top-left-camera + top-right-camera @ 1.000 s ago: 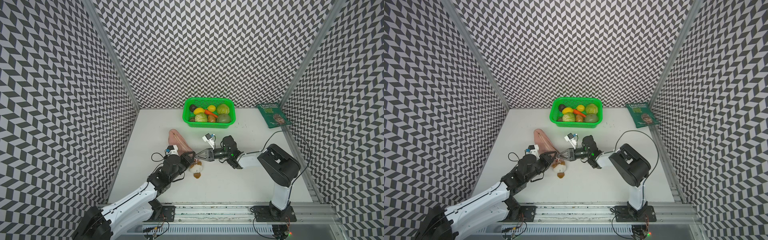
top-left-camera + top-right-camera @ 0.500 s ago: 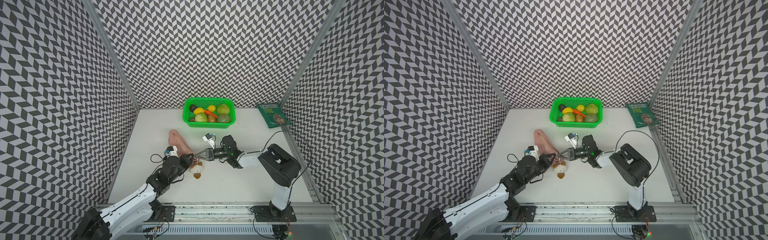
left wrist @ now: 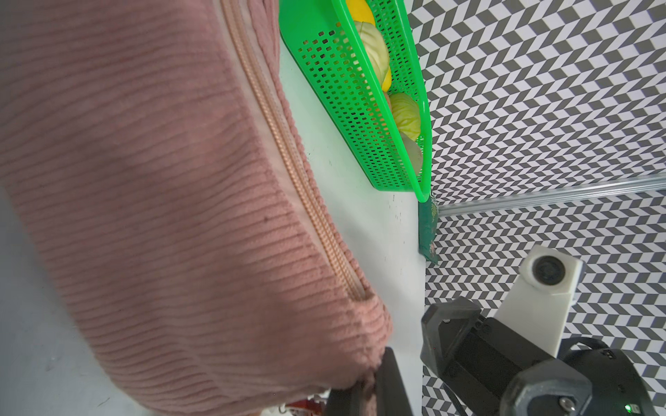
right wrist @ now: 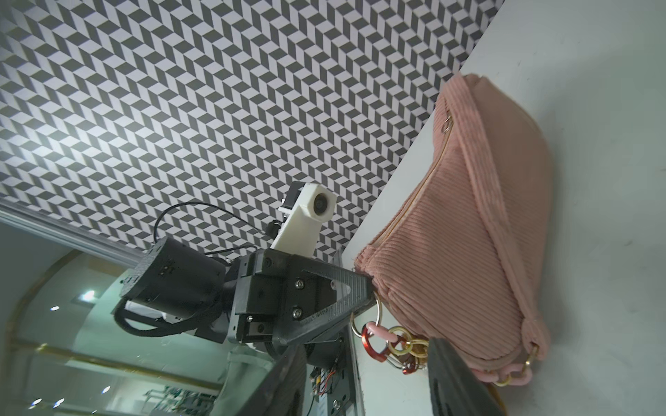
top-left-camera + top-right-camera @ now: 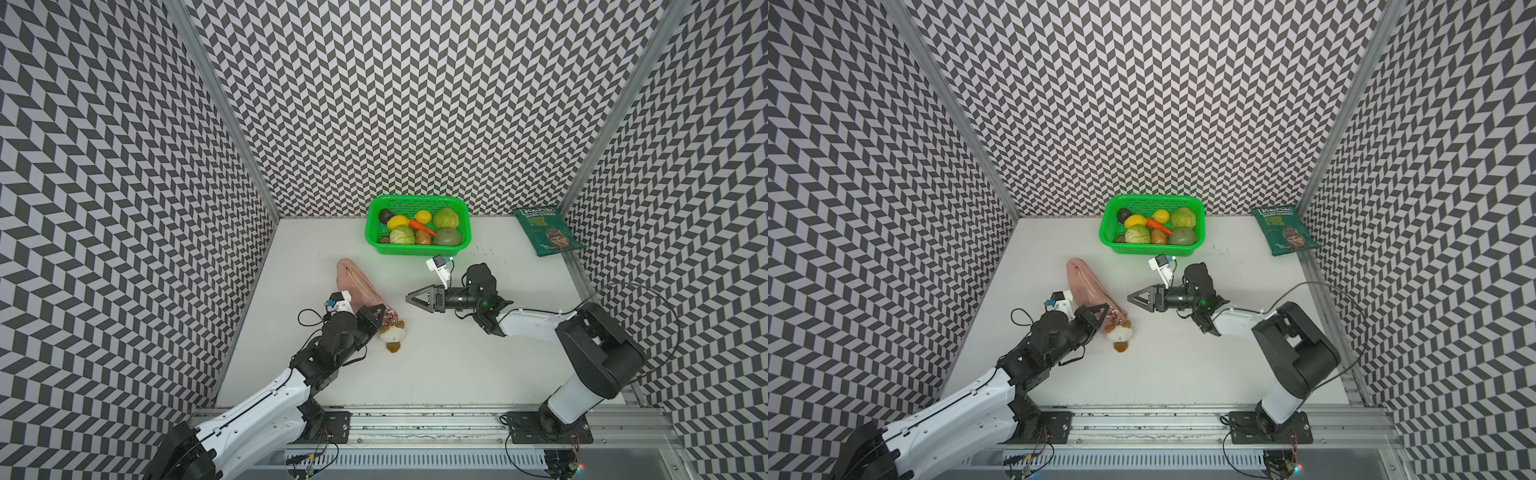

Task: Remove the decoration from the bag
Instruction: Pick up the bag from the center of the board, then remove the decoration item from the bag.

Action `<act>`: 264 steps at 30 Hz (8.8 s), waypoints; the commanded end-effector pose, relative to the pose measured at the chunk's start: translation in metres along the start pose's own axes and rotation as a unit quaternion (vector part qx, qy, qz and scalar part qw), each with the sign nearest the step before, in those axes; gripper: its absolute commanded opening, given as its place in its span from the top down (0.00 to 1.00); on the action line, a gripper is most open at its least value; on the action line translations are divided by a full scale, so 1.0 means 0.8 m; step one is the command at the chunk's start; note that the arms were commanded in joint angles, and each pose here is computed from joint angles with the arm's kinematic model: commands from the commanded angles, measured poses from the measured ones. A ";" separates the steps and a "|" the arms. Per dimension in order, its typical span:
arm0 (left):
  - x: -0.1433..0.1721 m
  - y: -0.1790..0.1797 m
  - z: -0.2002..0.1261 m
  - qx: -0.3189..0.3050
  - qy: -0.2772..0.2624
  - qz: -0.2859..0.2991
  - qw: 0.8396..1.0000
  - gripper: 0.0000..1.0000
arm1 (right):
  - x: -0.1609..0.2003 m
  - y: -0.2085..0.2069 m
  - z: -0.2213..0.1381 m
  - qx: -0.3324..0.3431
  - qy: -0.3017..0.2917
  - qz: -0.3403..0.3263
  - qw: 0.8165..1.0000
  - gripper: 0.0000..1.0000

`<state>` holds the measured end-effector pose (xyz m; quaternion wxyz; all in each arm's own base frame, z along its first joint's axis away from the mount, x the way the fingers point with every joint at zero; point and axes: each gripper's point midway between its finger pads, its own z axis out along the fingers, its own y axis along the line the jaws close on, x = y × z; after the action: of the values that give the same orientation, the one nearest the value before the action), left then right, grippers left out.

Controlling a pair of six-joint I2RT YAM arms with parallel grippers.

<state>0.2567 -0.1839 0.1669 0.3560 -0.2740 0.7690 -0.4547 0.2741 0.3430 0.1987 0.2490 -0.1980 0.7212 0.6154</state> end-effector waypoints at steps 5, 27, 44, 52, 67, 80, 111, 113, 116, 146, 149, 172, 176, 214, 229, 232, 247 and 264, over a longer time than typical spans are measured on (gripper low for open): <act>-0.025 -0.062 -0.005 0.049 -0.022 -0.034 0.998 1.00 | -0.005 -0.009 -0.028 0.142 -0.037 -0.095 0.985 0.42; -0.024 -0.083 0.004 0.016 0.006 -0.065 0.998 1.00 | 0.002 0.010 0.031 0.208 -0.062 -0.211 0.953 0.43; -0.029 -0.072 -0.001 0.003 -0.008 -0.063 0.998 1.00 | -0.007 0.006 -0.015 0.175 -0.076 -0.165 0.968 0.43; -0.032 -0.077 -0.005 0.000 -0.011 -0.060 0.998 1.00 | 0.027 0.031 -0.005 0.171 -0.061 -0.215 0.960 0.43; -0.034 -0.077 -0.009 0.000 -0.014 -0.061 0.998 1.00 | 0.073 -0.005 0.030 0.201 -0.021 -0.229 0.952 0.36; -0.034 -0.081 -0.009 0.004 -0.013 -0.062 0.998 1.00 | 0.100 -0.021 0.064 0.165 0.027 -0.216 0.962 0.45; -0.039 -0.078 -0.008 -0.008 -0.022 -0.053 0.998 1.00 | 0.139 -0.025 0.028 0.073 0.099 -0.163 0.979 0.89; -0.039 -0.077 -0.007 -0.012 -0.021 -0.053 0.998 1.00 | 0.124 -0.045 0.021 0.106 0.086 -0.145 0.980 0.57; -0.038 -0.078 -0.006 -0.016 -0.019 -0.053 0.998 1.00 | 0.104 -0.045 0.011 0.141 0.062 -0.154 0.976 0.46; -0.035 -0.072 0.002 -0.045 -0.010 -0.083 0.995 1.00 | -0.002 0.043 0.018 0.298 -0.179 -0.348 0.871 0.33; -0.035 -0.072 0.002 -0.045 -0.010 -0.083 0.995 1.00 | 0.003 0.045 0.026 0.292 -0.179 -0.351 0.871 0.31; -0.037 -0.070 0.002 -0.047 -0.011 -0.084 0.995 1.00 | 0.010 0.006 0.062 0.326 -0.164 -0.361 0.858 0.35; -0.038 -0.068 0.002 -0.048 -0.011 -0.085 0.995 1.00 | 0.009 0.005 0.065 0.329 -0.162 -0.364 0.856 0.37; -0.041 -0.061 0.002 -0.050 -0.014 -0.087 0.995 1.00 | 0.006 -0.003 0.067 0.317 -0.161 -0.349 0.867 0.74; -0.041 -0.060 0.002 -0.050 -0.016 -0.087 0.995 1.00 | 0.003 0.013 0.057 0.296 -0.169 -0.339 0.877 0.85; -0.041 -0.060 0.002 -0.049 -0.016 -0.087 0.995 1.00 | 0.005 0.011 0.053 0.298 -0.168 -0.335 0.878 0.85; -0.047 -0.060 -0.002 -0.052 -0.025 -0.083 0.995 1.00 | 0.030 0.015 0.043 0.209 -0.114 -0.304 0.922 0.87; -0.048 -0.060 -0.004 -0.052 -0.024 -0.086 0.995 1.00 | 0.032 0.019 0.054 0.057 -0.048 -0.231 0.970 0.67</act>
<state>0.2767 -0.1824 0.2046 0.2939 -0.3641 0.7721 -0.4300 0.2511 0.3812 0.1822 0.4342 -0.3043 0.6924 0.4893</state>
